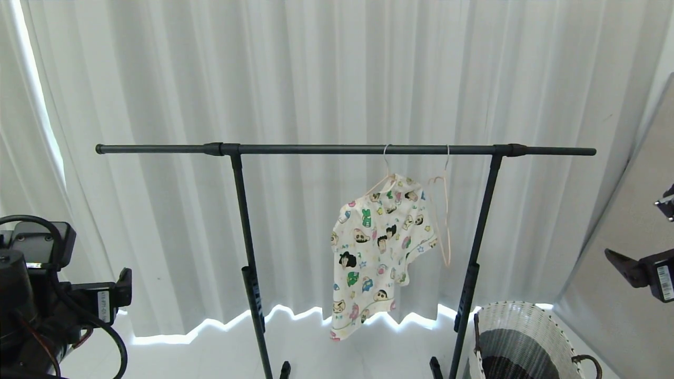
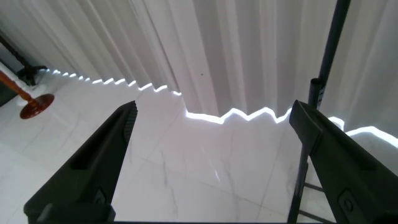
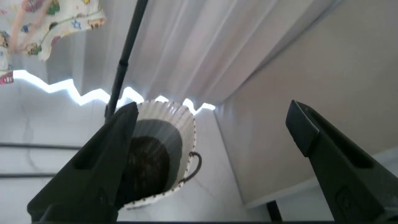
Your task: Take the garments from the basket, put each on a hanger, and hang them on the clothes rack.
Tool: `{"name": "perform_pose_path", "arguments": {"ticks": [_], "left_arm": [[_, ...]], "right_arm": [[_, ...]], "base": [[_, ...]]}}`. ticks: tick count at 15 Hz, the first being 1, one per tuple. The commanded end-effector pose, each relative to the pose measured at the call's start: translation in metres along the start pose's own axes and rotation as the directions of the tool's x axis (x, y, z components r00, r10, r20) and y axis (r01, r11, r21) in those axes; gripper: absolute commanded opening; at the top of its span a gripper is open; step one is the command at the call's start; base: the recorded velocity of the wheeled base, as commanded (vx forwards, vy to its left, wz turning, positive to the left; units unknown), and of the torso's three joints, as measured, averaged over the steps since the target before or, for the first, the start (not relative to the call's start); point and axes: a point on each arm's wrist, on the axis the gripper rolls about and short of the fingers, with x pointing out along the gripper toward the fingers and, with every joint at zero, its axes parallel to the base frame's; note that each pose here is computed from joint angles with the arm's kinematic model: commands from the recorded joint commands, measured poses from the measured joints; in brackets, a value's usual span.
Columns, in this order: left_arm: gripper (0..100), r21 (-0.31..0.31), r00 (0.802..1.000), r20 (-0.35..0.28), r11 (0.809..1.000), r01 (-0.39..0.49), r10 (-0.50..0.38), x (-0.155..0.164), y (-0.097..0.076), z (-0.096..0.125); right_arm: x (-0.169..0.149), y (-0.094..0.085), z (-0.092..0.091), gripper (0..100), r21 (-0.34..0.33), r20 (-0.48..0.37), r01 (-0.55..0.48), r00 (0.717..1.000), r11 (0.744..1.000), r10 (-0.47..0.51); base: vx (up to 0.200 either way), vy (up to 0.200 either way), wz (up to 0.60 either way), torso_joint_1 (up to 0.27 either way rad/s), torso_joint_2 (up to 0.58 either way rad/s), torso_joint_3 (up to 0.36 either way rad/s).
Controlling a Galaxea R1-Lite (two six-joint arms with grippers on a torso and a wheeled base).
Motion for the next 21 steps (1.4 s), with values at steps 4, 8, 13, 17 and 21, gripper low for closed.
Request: {"name": "perform_pose_path", "arguments": {"ticks": [4, 8, 13, 17, 21], "left_arm": [[100, -0.012, 1.0, 0.004, 1.0, -0.009, 0.009, -0.003, 0.003, -0.001], [100, 0.004, 1.0, -0.014, 1.0, -0.006, 0.006, -0.014, 0.008, -0.02], [100, 0.01, 1.0, -0.008, 1.0, -0.007, 0.007, -0.015, 0.008, -0.019], [100, 0.021, 0.999, 0.047, 1.0, -0.017, 0.016, -0.02, 0.014, -0.009], [100, 0.024, 0.998, 0.058, 1.0, -0.018, 0.016, -0.023, 0.016, -0.009]], "right_arm": [[0.001, 0.0, 0.001, 100, -0.014, 0.019, 0.006, 1.0, 1.0, -0.006], [0.001, 0.001, -0.002, 100, -0.017, 0.012, 0.004, 1.0, 1.0, -0.004], [0.0, 0.004, -0.012, 100, -0.02, 0.01, 0.003, 1.0, 1.0, -0.003], [-0.003, 0.005, -0.018, 100, -0.038, 0.002, 0.0, 1.0, 0.999, 0.0], [-0.002, 0.007, -0.024, 100, -0.067, -0.016, -0.01, 1.0, 0.998, 0.009]], "base": [[0.0, 0.0, 0.0, -0.039, 0.09, 0.047], [0.0, 0.0, 0.0, -0.202, 0.47, 0.253], [0.0, 0.0, 0.0, -0.224, 0.51, 0.288], [0.0, 0.0, 0.0, -0.201, 0.49, 0.281], [0.0, 0.0, 0.0, -0.181, 0.47, 0.288]]}}
